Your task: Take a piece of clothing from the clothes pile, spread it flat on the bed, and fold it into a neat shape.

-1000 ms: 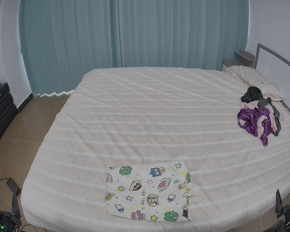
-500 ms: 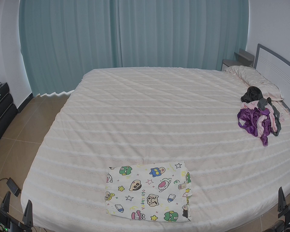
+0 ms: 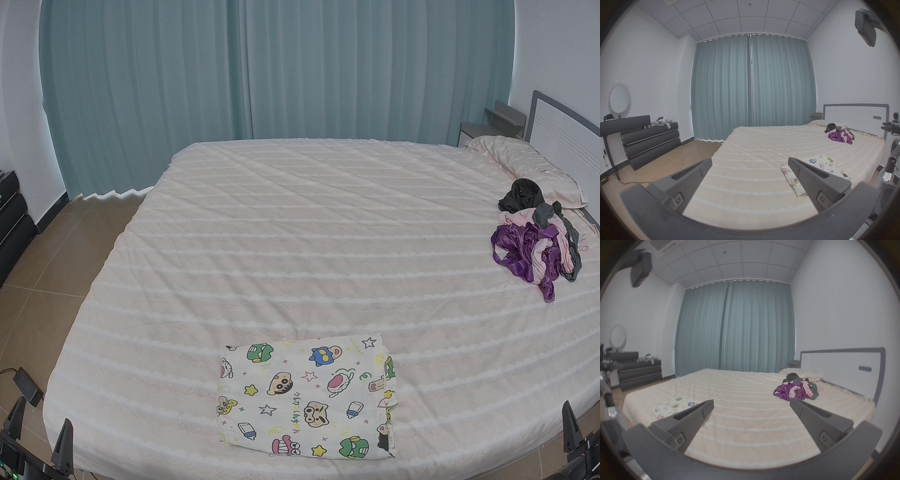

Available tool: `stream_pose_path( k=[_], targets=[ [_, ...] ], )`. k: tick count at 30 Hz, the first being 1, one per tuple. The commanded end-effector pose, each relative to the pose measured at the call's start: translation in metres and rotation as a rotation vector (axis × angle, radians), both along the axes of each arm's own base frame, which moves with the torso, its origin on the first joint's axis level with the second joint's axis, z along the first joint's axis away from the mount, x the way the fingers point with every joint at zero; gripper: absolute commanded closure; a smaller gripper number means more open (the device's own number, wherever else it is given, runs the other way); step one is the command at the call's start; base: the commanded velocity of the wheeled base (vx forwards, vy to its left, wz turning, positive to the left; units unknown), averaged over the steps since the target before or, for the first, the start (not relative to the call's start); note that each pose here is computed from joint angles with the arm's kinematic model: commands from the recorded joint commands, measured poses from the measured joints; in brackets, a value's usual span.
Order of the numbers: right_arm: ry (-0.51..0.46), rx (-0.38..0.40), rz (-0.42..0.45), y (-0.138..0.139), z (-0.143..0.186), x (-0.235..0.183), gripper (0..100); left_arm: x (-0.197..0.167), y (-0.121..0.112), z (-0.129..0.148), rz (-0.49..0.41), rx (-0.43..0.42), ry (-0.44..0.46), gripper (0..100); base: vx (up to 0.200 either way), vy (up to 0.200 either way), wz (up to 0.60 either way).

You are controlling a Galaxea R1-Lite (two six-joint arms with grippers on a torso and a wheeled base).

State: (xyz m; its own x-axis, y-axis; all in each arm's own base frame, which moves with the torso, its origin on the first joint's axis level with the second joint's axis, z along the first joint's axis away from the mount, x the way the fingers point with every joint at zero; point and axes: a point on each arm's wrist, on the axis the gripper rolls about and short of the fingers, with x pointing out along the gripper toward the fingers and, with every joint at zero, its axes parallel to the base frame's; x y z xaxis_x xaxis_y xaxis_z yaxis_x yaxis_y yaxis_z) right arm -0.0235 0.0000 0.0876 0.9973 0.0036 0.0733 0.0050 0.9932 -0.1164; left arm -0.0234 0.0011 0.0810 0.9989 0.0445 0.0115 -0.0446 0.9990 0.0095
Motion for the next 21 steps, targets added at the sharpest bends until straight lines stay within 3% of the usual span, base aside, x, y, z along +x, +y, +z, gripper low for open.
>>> stream_pose_path(
  k=[1, 4, 5, 10, 14, 21],
  targets=[
    [0.016, -0.042, 0.029, 0.0007, -0.0054, 0.0005, 0, 0.0005, 0.0, -0.0053, 0.005, -0.002, 0.008, 0, 0.0, 0.0, 0.0],
    [0.049, 0.009, 0.078, 0.0015, -0.0069, 0.0008, 0, 0.0005, 0.0001, -0.0053, 0.008, -0.01, 0.008, 0, 0.0, 0.0, 0.0],
    [0.082, 0.072, 0.063, 0.0011, -0.0102, 0.0005, 0, 0.0005, 0.0001, -0.0053, 0.008, -0.01, 0.008, 0, 0.0, 0.0, 0.0],
    [0.099, 0.103, -0.006, -0.0001, -0.0122, 0.0, 0, 0.0005, 0.0003, -0.0051, 0.015, -0.015, 0.006, 0, 0.0, 0.0, 0.0],
    [0.085, 0.157, -0.003, -0.0004, -0.0123, 0.0002, 0, 0.0005, 0.0003, -0.0049, 0.017, -0.016, 0.005, 0, 0.0, 0.0, 0.0],
    [0.079, 0.134, -0.008, -0.0004, -0.0117, 0.0005, 0, 0.0005, 0.0004, -0.0053, 0.02, -0.061, 0.005, 0, 0.0, 0.0, 0.0]
  ],
)
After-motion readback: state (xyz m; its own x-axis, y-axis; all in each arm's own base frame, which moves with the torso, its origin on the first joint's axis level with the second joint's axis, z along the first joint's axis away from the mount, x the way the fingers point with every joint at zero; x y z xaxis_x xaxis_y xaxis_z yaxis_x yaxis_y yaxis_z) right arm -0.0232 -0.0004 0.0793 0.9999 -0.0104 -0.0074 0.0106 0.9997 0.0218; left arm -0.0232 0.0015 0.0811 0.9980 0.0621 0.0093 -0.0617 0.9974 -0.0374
